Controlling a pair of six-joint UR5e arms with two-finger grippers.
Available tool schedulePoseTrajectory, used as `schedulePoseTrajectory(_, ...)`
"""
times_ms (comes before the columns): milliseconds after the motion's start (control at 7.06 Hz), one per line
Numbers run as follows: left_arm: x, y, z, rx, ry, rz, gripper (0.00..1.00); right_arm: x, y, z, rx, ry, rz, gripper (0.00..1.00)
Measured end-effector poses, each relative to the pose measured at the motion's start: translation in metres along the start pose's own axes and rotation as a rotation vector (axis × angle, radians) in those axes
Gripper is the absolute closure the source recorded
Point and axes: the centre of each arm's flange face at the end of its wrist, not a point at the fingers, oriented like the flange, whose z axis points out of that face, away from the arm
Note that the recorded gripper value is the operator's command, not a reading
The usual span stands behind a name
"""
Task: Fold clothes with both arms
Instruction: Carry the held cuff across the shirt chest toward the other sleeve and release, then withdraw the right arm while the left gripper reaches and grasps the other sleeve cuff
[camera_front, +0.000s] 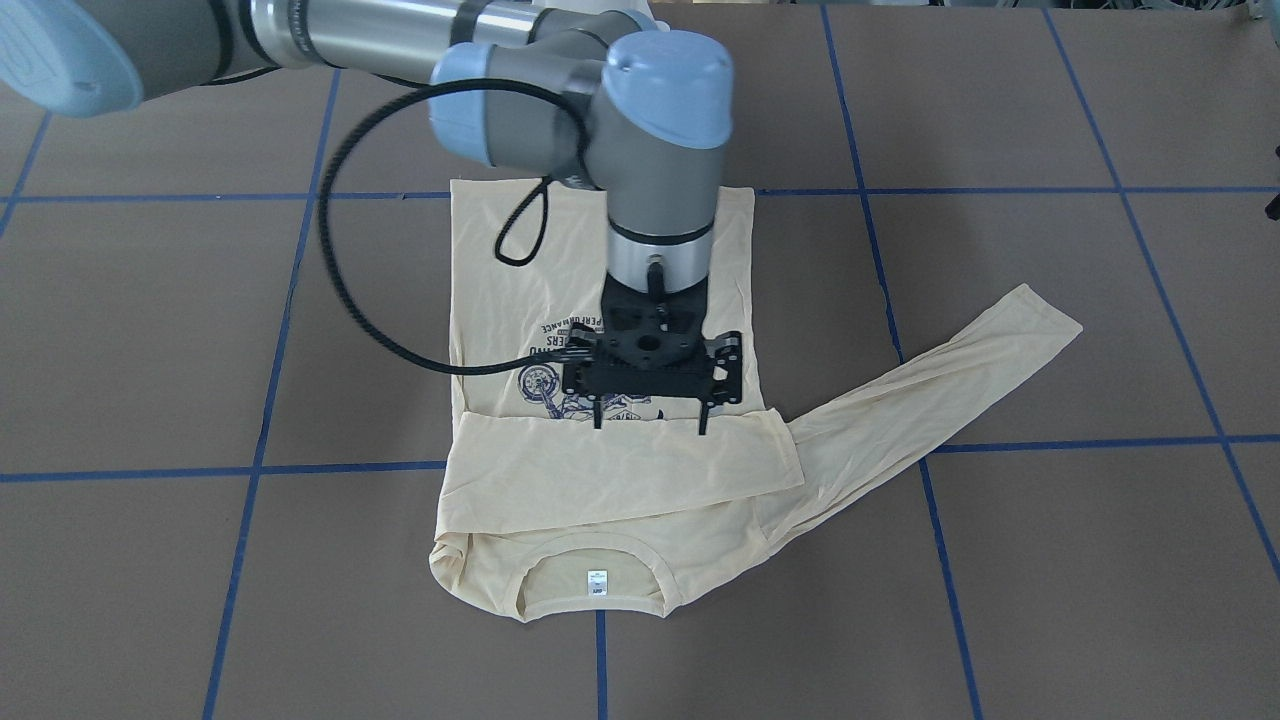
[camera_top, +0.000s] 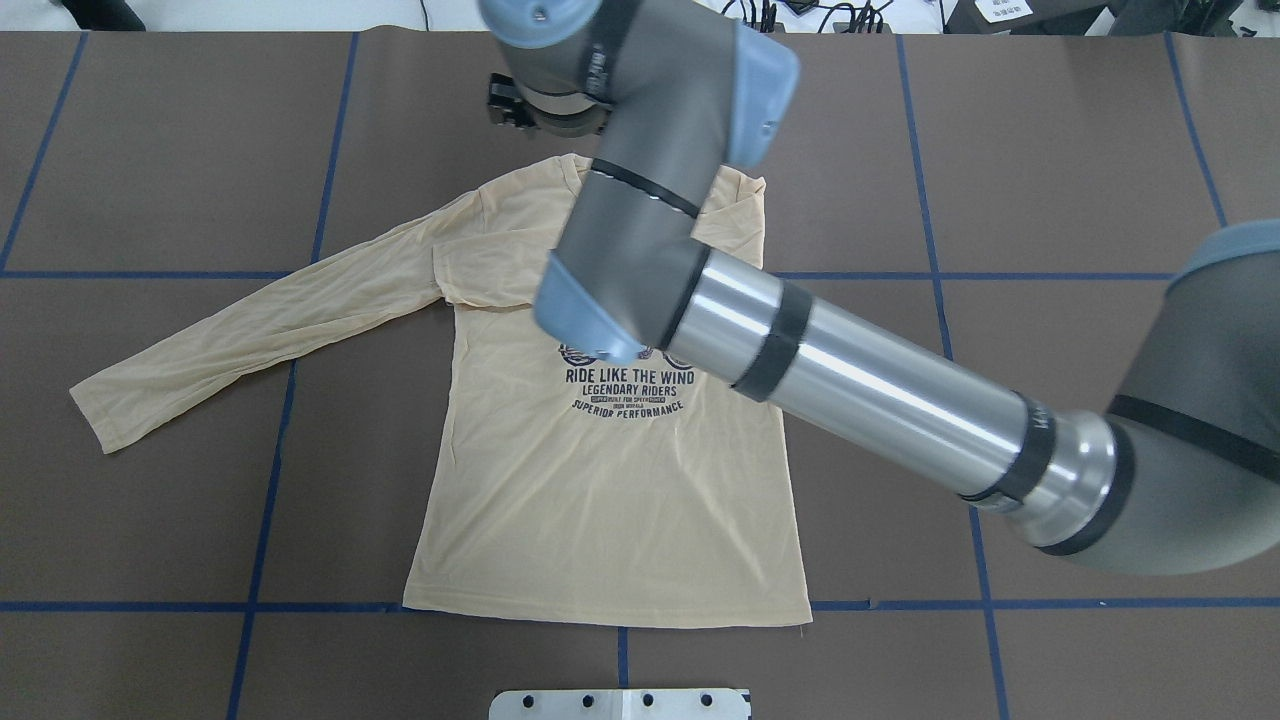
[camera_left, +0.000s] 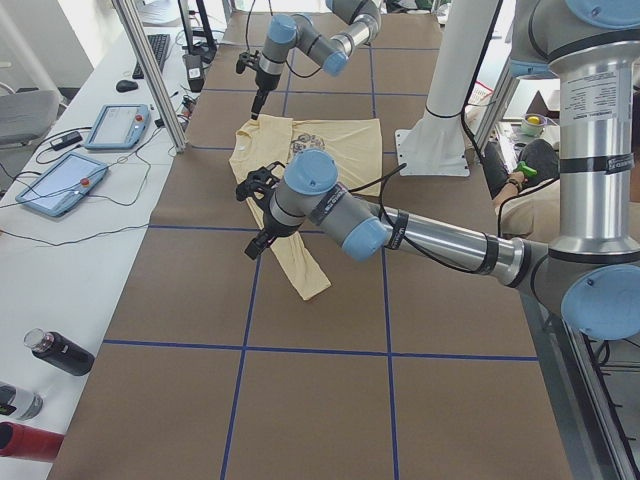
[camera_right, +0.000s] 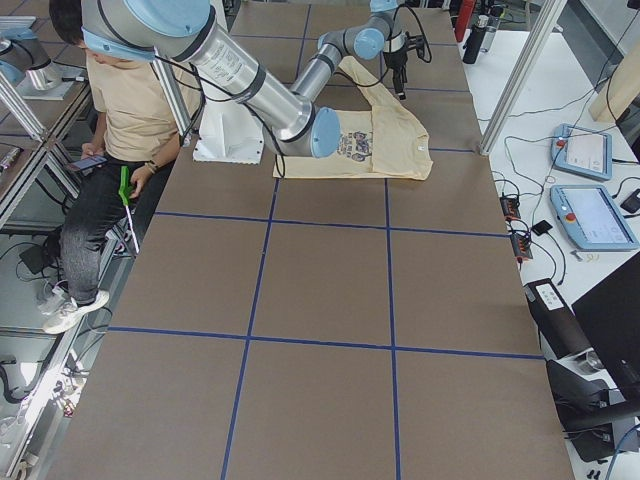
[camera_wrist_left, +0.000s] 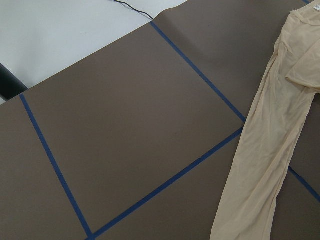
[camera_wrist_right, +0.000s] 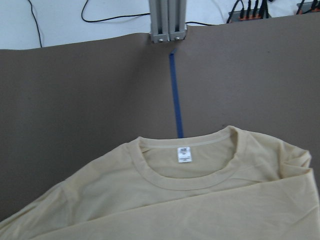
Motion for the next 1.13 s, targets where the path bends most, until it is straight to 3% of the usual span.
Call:
schedulePoseTrajectory(283,0.025,-0.001,0.051,0.037,-0.059,-0.102,0.0,0.157,0.009,-0.015,-0.022,-0.006,-0.12,0.0)
schedulePoseTrajectory(566,0.03,0.027,0.114,0.078,-0.041,-0.159,0.0,0.28,0.021,-0.041,-0.067,0.003,-0.225,0.0)
schedulePoseTrajectory(850,0.036,0.053,0.154,0.073,-0.019,-0.177,0.0,0.389,0.025,-0.067,-0.114,0.008,-0.308,0.0)
schedulePoseTrajectory(1133,0.046,0.073,0.182,0.045,-0.033,-0.188,0.0,0.487,0.02,-0.084,-0.149,-0.03,-0.366,0.0)
